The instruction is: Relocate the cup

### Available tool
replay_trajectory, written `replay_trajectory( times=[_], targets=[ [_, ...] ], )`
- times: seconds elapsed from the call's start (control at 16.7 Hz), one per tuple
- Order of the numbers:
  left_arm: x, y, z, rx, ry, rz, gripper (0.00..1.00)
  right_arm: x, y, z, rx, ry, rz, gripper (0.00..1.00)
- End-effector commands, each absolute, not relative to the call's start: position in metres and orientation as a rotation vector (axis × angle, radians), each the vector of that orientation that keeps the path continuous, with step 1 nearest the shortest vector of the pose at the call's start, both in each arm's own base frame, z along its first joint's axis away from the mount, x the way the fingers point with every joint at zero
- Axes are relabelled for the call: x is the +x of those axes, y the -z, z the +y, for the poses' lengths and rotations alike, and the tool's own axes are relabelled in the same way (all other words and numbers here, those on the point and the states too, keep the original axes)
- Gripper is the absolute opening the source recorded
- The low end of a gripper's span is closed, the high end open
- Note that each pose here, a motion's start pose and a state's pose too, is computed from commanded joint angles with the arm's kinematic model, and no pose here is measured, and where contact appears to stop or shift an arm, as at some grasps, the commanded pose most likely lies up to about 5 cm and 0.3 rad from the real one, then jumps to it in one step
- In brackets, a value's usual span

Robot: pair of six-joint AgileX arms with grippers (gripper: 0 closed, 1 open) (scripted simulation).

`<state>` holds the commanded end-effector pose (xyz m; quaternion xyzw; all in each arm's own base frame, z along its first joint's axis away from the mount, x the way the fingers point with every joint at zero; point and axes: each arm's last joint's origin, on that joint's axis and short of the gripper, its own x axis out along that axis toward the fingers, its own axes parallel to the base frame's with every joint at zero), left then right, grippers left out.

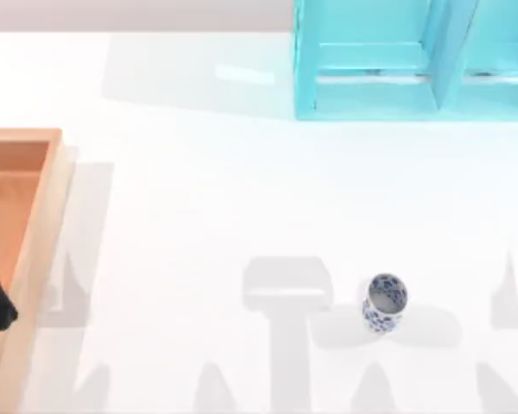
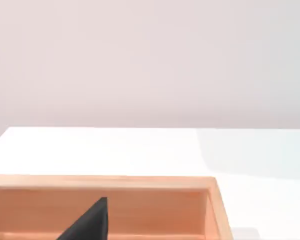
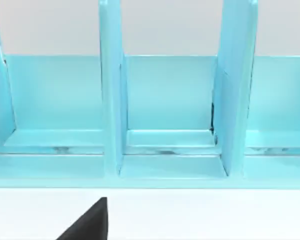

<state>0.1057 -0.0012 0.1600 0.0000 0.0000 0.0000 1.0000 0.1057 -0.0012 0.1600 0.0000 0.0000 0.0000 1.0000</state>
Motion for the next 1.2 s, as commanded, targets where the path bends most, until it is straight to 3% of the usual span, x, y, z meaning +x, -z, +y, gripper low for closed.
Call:
replay_trajectory(
  times=[0.24, 0.48, 0.84, 1.2],
  targets=[
    [0.106, -0.16, -0.001, 0.0, 0.0, 0.0, 1.0, 0.106, -0.166, 0.001, 0.014, -0.018, 0.029, 1.0],
    [0.106, -0.16, -0.001, 0.0, 0.0, 0.0, 1.0, 0.11, -0.198, 0.01, 0.081, -0.092, 0.195, 1.0],
    [0.106, -0.16, -0.001, 0.0, 0.0, 0.0, 1.0, 0.161, -0.251, 0.045, 0.163, -0.166, 0.735, 1.0],
    [0.106, -0.16, -0.001, 0.0, 0.0, 0.0, 1.0, 0.232, -0.255, 0.114, 0.113, -0.105, 1.284, 1.0]
  ],
)
